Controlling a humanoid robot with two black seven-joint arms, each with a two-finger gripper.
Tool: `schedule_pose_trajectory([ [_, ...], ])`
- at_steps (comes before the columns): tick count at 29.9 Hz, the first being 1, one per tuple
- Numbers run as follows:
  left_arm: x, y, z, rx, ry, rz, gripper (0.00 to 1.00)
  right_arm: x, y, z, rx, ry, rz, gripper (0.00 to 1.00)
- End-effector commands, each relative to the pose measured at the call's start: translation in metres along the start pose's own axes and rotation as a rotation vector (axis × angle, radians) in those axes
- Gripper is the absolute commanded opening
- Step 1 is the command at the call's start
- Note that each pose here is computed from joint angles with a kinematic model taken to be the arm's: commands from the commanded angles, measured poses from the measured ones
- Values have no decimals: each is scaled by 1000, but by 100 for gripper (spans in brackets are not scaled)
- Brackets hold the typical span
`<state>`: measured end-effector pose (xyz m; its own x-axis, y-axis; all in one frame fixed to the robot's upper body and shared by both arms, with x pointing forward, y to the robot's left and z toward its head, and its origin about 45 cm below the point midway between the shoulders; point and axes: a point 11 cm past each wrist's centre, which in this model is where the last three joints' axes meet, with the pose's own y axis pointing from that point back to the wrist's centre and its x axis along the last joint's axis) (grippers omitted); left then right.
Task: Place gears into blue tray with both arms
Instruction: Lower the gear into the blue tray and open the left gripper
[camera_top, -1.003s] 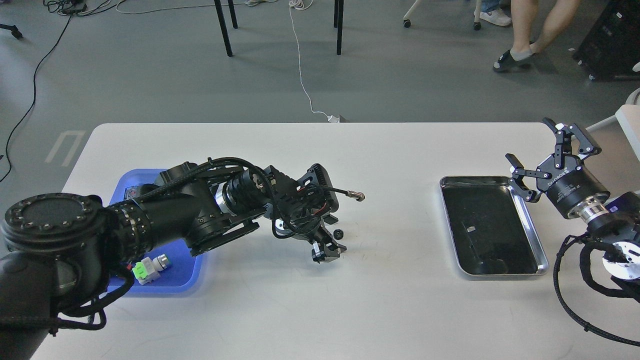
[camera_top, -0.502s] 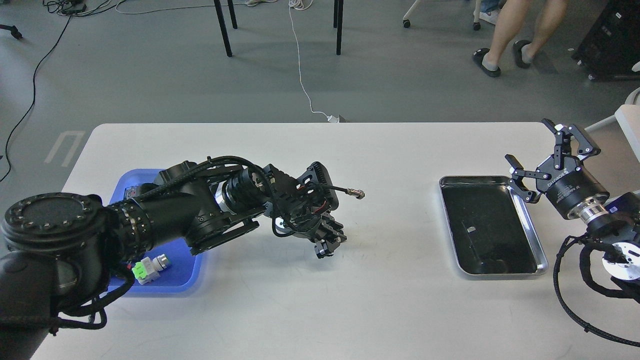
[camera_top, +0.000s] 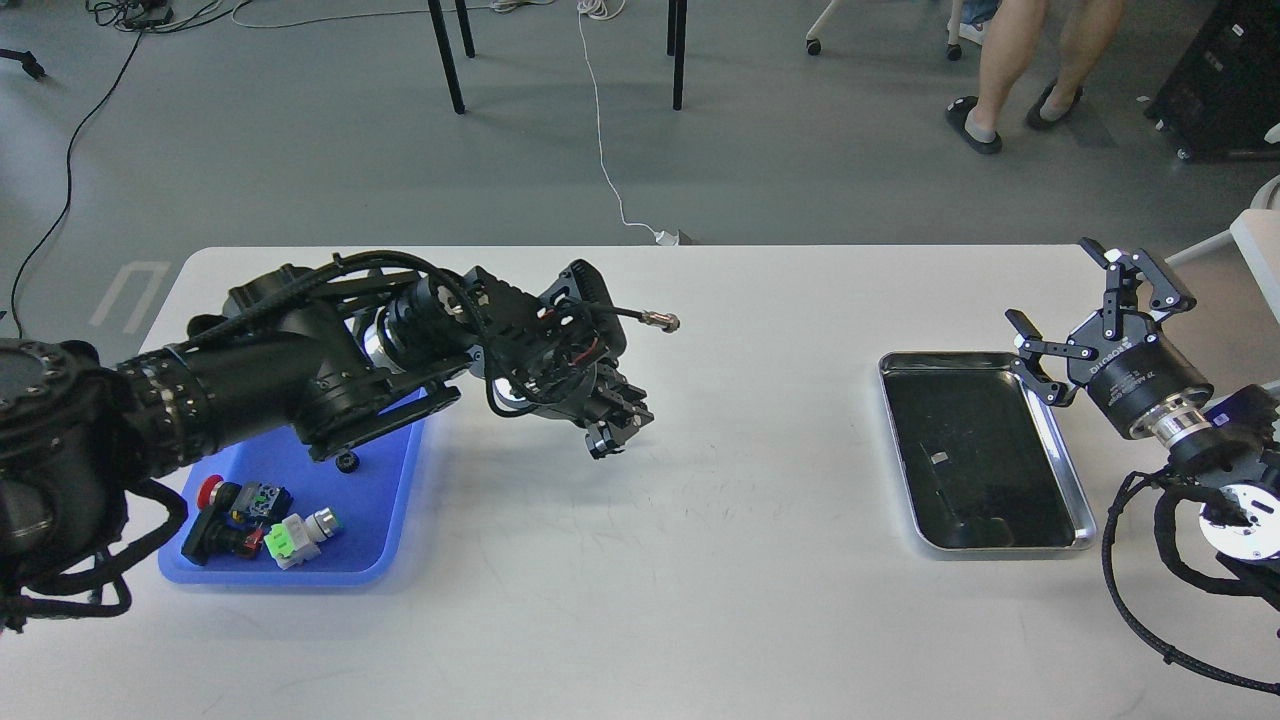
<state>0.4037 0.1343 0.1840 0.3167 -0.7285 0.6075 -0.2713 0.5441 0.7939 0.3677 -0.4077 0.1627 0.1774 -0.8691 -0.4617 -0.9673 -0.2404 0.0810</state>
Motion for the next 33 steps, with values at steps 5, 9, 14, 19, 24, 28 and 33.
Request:
schedule_pose_trajectory([
  [5, -81, 79, -50, 128, 188, -25, 16, -5, -3, 7, -6, -12, -12, 98],
  [9, -122, 105, -57, 175, 278, -36, 16, -7, -4, 9, -9, -14, -15, 98],
  [14, -175, 124, -57, 217, 383, -73, 17, -7, -3, 10, -14, -11, -16, 98],
  [19, -209, 135, -51, 244, 465, -81, 17, -7, -4, 12, -17, -13, -16, 98],
  [24, -217, 134, -50, 248, 480, -90, 18, -11, -6, 18, -22, -24, -23, 98],
  [28, -227, 138, -56, 277, 489, -99, 21, -11, -6, 18, -22, -24, -23, 98],
  [33, -229, 137, -59, 290, 477, -84, 21, -11, -7, 16, -16, -25, -22, 98],
])
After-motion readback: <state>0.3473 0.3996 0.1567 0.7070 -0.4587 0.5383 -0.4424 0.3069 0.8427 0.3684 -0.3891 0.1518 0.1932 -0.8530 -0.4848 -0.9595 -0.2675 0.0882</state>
